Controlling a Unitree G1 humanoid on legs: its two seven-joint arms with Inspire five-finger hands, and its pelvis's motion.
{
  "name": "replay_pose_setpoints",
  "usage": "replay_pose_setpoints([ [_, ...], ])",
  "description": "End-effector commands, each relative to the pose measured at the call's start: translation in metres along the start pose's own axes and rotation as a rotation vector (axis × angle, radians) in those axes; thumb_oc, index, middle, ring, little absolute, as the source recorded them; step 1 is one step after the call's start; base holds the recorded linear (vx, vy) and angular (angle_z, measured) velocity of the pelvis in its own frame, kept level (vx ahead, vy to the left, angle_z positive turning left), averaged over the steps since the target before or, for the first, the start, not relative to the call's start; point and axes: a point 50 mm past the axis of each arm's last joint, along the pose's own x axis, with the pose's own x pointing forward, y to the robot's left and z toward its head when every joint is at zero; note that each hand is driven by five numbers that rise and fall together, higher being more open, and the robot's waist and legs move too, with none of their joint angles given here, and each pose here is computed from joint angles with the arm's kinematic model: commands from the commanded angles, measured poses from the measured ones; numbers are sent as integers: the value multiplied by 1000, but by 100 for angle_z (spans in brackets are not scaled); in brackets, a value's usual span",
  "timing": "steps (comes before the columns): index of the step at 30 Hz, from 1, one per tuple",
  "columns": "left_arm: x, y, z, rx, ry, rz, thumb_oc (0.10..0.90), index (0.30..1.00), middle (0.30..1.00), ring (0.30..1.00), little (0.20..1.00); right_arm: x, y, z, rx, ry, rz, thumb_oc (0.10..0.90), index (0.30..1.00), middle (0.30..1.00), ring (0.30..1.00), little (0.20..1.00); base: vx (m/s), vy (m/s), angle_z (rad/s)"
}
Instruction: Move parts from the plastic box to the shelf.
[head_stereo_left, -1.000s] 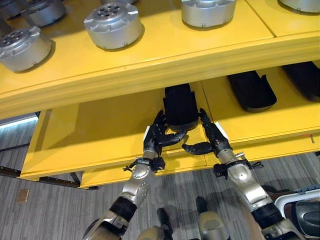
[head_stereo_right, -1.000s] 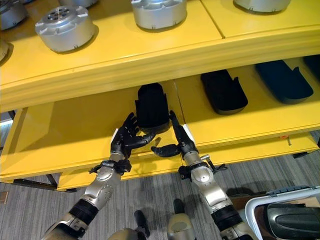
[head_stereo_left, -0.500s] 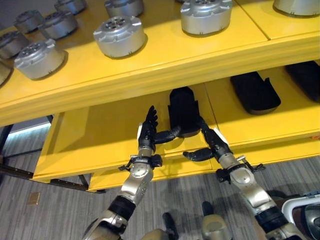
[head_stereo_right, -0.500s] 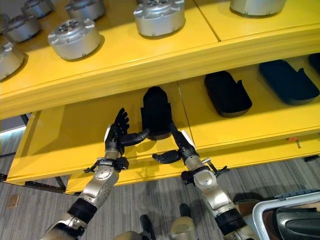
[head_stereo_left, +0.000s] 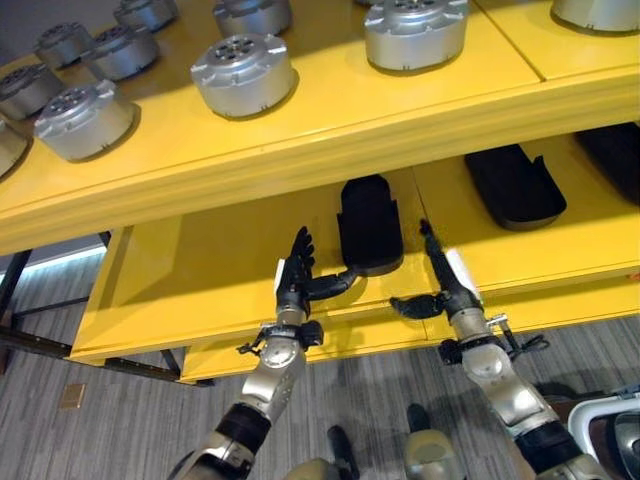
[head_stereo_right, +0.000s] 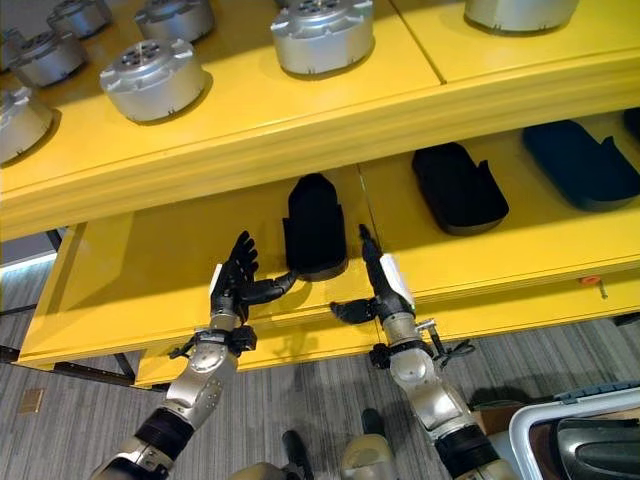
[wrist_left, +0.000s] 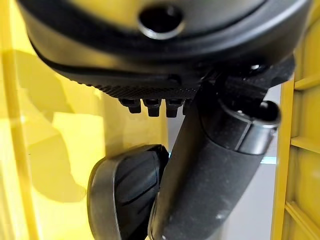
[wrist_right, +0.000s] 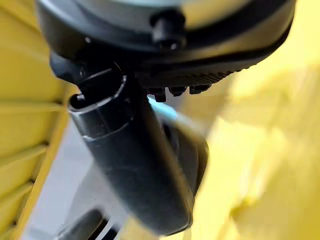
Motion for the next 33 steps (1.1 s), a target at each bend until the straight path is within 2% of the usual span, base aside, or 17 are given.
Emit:
replay_pose_setpoints([
  [1,2,-21,39,-97,-237,-79,900,1000,1000,1000,1000,11,-43,63,-32,-446,-346,900,1000,1000,1000,1000,1,57,-2],
  [6,-6,-16,44,-140,-272,-90,900,1000,1000,1000,1000,1,-59,77,-54,-567,-399,900,1000,1000,1000,1000,-13,63,-3],
  [10,-23,8,49,-200,-307,-97,900,1000,1000,1000,1000,-15,-58,83,28,-585,-205,900,1000,1000,1000,1000,-79,11,1],
  [12,-37,28,51,-228,-307,-122,900,1000,1000,1000,1000,-26,-52,76,104,-509,-48,900,1000,1000,1000,1000,-161,-83,4],
  [14,-56,46,51,-120,-281,-172,900,1000,1000,1000,1000,-40,-49,60,200,-367,114,900,1000,1000,1000,1000,-152,-84,6],
  [15,-56,46,51,-119,-280,-172,900,1000,1000,1000,1000,-40,-49,60,200,-367,115,900,1000,1000,1000,1000,-130,-38,13],
  [17,-76,64,56,-71,-275,-240,900,1000,1000,1000,1000,-57,-54,40,285,-225,233,900,1000,1000,1000,1000,-155,-19,12],
  [19,-98,86,54,-74,-225,-287,900,1000,1000,1000,1000,-80,-61,13,475,-47,387,900,1000,1000,1000,1000,-152,13,20],
  [21,-103,93,52,-82,-198,-294,900,1000,1000,1000,1000,-89,-59,3,588,27,491,900,1000,1000,1000,1000,-98,42,16],
  [27,-110,100,48,-96,-119,-429,900,1000,1000,1000,1000,-99,-51,-11,702,101,697,900,1000,1000,1000,1000,-73,49,2],
  [30,-103,102,49,-125,-93,-393,900,1000,1000,1000,1000,-91,-55,-10,658,71,759,900,1000,1000,1000,1000,-53,66,6],
  [33,-97,99,50,-151,-88,-428,900,1000,1000,1000,1000,-83,-51,-6,580,40,802,900,1000,1000,1000,1000,-58,74,17],
])
